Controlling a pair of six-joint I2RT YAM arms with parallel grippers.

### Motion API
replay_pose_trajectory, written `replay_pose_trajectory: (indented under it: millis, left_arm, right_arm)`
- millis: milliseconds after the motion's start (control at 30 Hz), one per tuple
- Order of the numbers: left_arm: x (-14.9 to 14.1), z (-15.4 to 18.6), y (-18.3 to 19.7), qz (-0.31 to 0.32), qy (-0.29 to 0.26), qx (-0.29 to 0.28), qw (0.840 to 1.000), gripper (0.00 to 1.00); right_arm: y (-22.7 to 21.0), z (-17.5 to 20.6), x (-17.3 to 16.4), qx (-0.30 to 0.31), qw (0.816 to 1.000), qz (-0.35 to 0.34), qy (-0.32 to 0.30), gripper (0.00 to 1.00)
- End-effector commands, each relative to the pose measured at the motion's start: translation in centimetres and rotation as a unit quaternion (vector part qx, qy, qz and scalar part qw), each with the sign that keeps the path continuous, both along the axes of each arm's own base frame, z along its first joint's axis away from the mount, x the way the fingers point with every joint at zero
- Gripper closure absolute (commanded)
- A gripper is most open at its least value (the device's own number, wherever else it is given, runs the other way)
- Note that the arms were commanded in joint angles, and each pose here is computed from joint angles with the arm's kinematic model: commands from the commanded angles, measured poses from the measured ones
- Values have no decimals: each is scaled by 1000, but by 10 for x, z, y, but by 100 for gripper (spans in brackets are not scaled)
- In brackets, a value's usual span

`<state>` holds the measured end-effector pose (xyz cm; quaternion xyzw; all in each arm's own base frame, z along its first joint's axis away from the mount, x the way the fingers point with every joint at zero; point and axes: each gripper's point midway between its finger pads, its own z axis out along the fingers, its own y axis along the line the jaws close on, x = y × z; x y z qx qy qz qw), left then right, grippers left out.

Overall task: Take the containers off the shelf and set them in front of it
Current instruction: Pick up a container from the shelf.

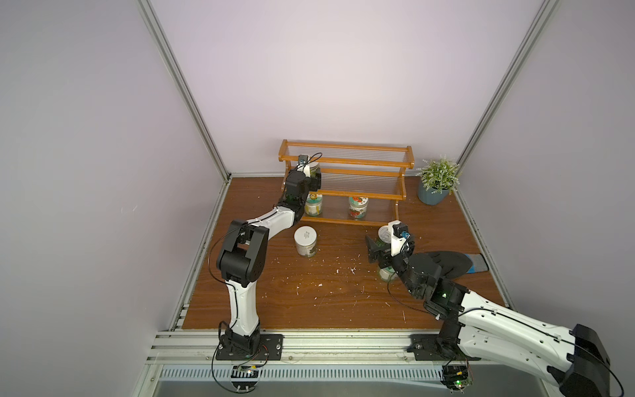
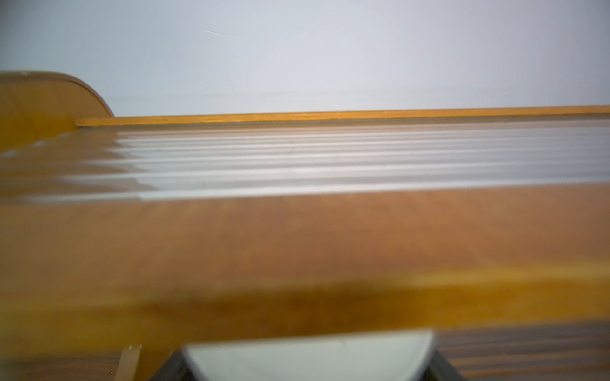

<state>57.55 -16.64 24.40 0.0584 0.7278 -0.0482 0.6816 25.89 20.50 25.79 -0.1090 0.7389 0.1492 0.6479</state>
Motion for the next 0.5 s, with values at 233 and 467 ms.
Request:
replay_pose_trajectory:
  millis: [233,467]
  left_arm:
    - [-29,43,7,-17,-39,-10,999,42]
    - [-48,50,2,-33,-38,-10,999,41]
  right_arm:
    - [-3,25,2,32,999,-11,-29,1]
    - [-1,28,2,37,999,-6,-32,1]
